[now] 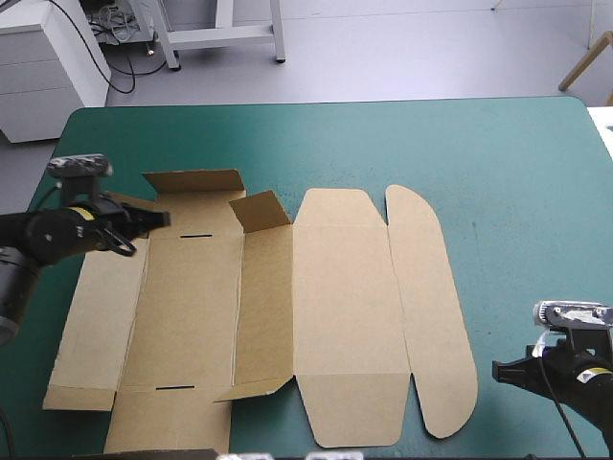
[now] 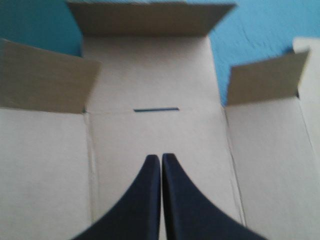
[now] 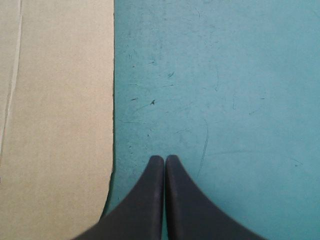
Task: Fold the box
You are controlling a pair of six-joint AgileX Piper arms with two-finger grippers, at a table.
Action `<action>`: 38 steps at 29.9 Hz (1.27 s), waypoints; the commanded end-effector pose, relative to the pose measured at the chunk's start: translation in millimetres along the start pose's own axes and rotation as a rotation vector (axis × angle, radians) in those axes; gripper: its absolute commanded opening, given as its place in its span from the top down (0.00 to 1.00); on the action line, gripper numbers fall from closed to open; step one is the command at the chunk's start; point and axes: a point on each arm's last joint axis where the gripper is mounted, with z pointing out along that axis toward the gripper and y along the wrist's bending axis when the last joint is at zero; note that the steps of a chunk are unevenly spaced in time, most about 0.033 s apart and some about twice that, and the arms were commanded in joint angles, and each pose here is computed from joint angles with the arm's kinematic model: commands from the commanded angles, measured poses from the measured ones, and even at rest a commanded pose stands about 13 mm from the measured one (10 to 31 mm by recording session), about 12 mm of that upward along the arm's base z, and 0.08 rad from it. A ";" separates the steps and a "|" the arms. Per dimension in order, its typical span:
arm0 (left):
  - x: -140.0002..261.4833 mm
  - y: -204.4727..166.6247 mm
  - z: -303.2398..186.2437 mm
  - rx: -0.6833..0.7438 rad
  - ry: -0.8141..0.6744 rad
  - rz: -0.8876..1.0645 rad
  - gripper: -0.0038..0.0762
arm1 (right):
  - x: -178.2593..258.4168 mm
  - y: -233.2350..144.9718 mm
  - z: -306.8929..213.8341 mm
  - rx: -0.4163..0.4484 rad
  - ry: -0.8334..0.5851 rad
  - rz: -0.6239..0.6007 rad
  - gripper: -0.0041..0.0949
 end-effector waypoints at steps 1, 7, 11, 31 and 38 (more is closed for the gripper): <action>-30.9 36.9 -23.2 -0.038 -0.128 -0.146 0.96 | -8.9 -0.3 -4.5 0.006 -0.064 0.001 0.97; -24.7 97.2 -39.6 -0.069 -0.100 -0.286 0.96 | -8.9 0.9 -4.4 -0.004 -0.064 -0.010 0.97; -6.3 129.8 -57.5 -0.125 -0.027 -0.335 0.96 | -8.9 2.7 -4.3 -0.018 -0.063 -0.025 0.97; 24.6 159.8 -84.6 -0.163 0.079 -0.331 0.88 | -8.9 4.1 -4.3 -0.028 -0.062 -0.037 0.97; 24.6 159.7 -84.5 -0.165 0.082 -0.329 0.16 | -8.9 4.3 -4.3 -0.030 -0.062 -0.039 0.97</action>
